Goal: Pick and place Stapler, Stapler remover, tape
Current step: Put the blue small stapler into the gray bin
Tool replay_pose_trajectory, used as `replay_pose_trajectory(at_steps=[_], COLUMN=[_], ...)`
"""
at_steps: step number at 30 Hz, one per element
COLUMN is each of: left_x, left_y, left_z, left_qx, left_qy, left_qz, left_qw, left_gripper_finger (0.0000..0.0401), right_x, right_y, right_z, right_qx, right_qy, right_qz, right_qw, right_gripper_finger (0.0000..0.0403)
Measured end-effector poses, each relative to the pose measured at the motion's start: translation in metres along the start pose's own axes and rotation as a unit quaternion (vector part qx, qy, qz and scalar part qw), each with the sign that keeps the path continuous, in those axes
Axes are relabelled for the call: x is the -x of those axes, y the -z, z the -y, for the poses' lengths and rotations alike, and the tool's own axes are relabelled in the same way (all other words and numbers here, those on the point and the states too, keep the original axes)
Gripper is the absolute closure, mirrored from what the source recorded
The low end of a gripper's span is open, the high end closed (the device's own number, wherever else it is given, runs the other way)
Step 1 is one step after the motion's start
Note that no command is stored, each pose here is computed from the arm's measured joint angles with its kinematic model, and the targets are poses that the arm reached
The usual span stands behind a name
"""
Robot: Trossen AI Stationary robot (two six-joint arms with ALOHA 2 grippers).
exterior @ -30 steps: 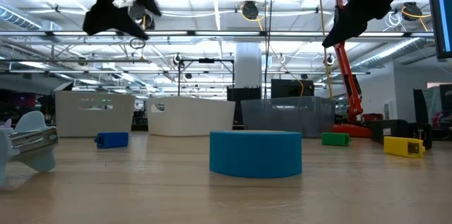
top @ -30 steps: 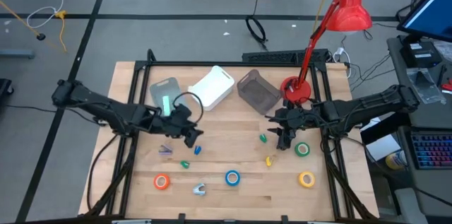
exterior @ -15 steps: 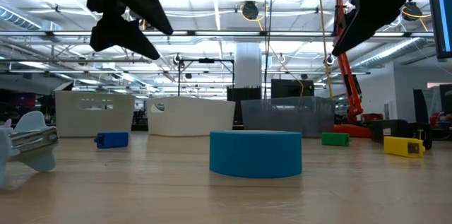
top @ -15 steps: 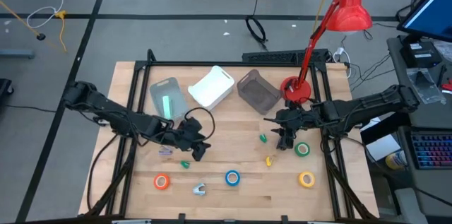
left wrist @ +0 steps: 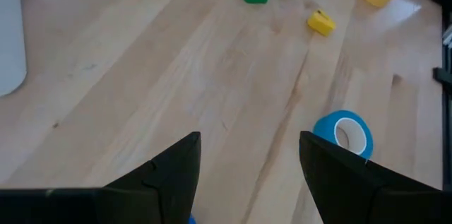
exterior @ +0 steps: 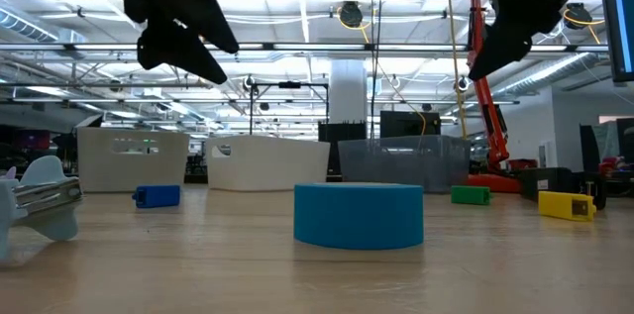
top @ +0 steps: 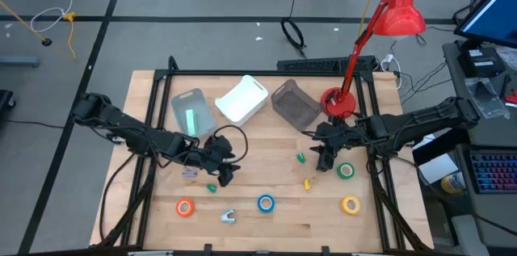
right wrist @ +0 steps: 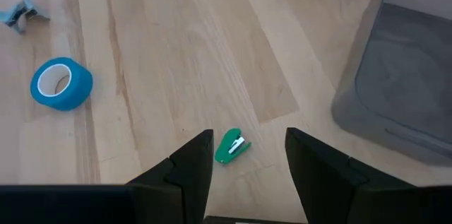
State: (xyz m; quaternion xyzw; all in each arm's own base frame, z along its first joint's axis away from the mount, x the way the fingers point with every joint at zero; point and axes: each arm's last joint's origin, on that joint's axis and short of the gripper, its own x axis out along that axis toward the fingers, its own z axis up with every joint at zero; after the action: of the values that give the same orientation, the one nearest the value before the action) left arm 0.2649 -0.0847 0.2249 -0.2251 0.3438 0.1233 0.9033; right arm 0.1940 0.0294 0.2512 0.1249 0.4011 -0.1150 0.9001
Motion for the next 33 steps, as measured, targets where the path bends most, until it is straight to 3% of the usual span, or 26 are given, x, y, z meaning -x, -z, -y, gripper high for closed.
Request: replay_pose_trajectory(at_steps=[5,10,14,23,33], left_x=[0.000,0.000,0.001,-0.001,-0.004], left_y=[0.001,0.007,0.013,0.010,0.012], left_z=[0.000,-0.002,-0.007,-0.025,-0.024], left_qx=[0.001,-0.021,-0.027,0.141,0.180], left_qy=[0.001,0.020,0.000,-0.066,-0.061], left_qz=[-0.006,-0.064,-0.101,-0.121,-0.139], left_qw=[1.000,0.997,0.995,0.980,0.972], left_gripper_finger=[0.0162,0.0162,0.0162,0.0162,0.0162], right_x=[0.000,0.000,0.000,0.000,0.000], right_y=[0.000,0.000,0.000,0.000,0.000], right_z=[0.000,0.000,0.000,0.000,0.000], right_qx=[-0.001,-0.003,-0.010,-0.010,-0.010], right_qy=[0.000,0.000,0.000,0.002,0.002], right_qz=[0.000,0.000,0.000,0.001,0.001], right_qw=[1.000,1.000,1.000,1.000,1.000], right_gripper_finger=[0.0234,0.0234,0.0234,0.0234,0.0234])
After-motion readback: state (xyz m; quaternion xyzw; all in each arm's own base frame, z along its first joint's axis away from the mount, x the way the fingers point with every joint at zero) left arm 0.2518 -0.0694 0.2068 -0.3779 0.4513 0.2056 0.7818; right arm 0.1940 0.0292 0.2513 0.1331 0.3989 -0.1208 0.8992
